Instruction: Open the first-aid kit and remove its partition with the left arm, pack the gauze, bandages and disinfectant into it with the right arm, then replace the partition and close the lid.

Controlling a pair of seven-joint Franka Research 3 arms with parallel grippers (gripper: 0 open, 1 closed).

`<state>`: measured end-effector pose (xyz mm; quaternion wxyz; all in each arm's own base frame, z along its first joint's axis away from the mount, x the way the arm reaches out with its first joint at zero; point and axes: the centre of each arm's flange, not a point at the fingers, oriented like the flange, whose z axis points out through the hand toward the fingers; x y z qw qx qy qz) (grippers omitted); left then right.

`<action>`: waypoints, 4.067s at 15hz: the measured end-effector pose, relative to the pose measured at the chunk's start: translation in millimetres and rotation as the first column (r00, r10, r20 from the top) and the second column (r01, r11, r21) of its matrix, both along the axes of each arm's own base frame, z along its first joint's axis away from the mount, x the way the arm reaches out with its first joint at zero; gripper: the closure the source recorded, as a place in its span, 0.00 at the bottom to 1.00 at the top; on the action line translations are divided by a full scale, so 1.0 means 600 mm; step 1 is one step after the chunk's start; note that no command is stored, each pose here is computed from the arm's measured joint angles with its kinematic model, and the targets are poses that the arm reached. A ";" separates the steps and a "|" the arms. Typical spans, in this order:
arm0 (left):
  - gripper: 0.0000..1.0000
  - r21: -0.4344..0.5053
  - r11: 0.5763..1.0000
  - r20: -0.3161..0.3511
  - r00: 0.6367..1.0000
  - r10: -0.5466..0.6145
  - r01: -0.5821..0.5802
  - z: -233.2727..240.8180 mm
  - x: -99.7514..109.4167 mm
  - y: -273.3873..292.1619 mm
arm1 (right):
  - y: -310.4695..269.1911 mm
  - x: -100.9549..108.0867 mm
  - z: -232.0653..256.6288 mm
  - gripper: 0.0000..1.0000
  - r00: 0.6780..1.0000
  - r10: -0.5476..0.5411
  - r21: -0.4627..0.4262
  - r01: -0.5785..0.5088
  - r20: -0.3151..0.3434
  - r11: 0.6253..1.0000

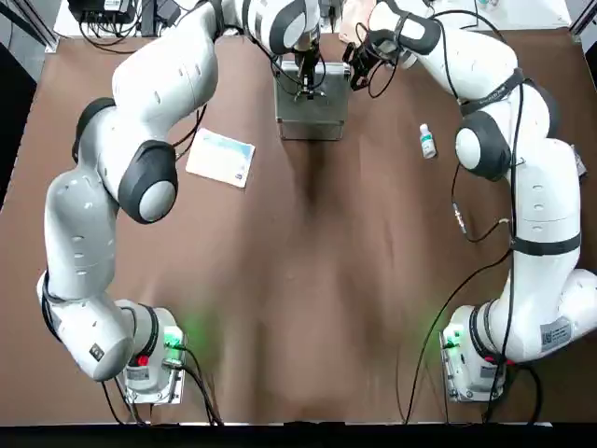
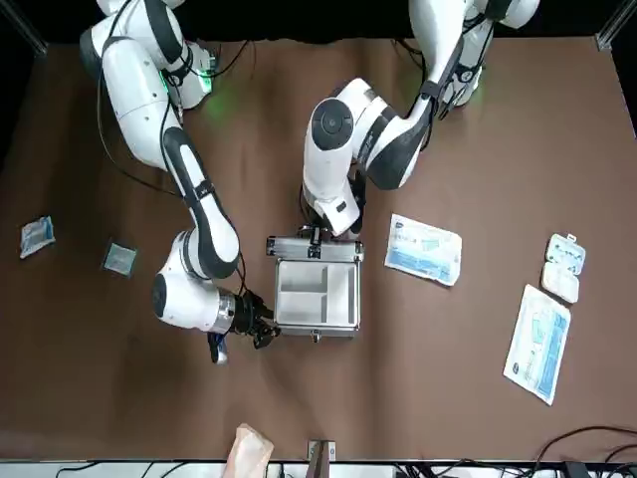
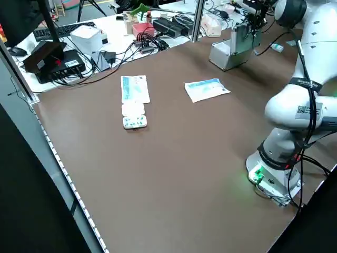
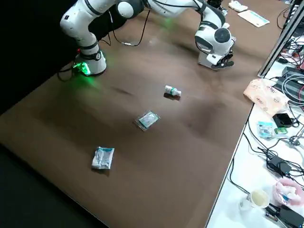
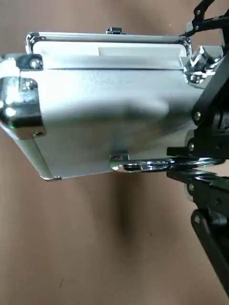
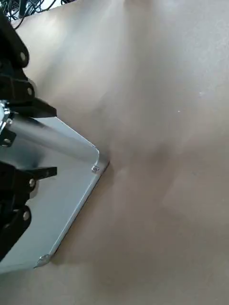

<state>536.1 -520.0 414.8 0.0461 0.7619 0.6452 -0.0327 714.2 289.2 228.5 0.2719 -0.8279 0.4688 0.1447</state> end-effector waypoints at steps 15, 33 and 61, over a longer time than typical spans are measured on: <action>0.64 0.042 0.998 -0.070 0.996 -0.051 0.054 -0.053 -0.030 -0.010 | 0.000 0.000 0.000 0.53 1.000 -0.002 0.000 0.002 0.000 1.000; 0.22 0.082 0.991 -0.152 0.984 -0.096 0.110 -0.050 -0.077 -0.027 | 0.000 0.000 0.000 0.52 1.000 -0.003 0.000 0.003 -0.001 1.000; 0.07 0.022 0.807 0.003 0.807 -0.590 0.590 0.230 -0.080 0.084 | -0.016 0.009 0.012 0.47 1.000 -0.015 0.004 0.015 0.004 1.000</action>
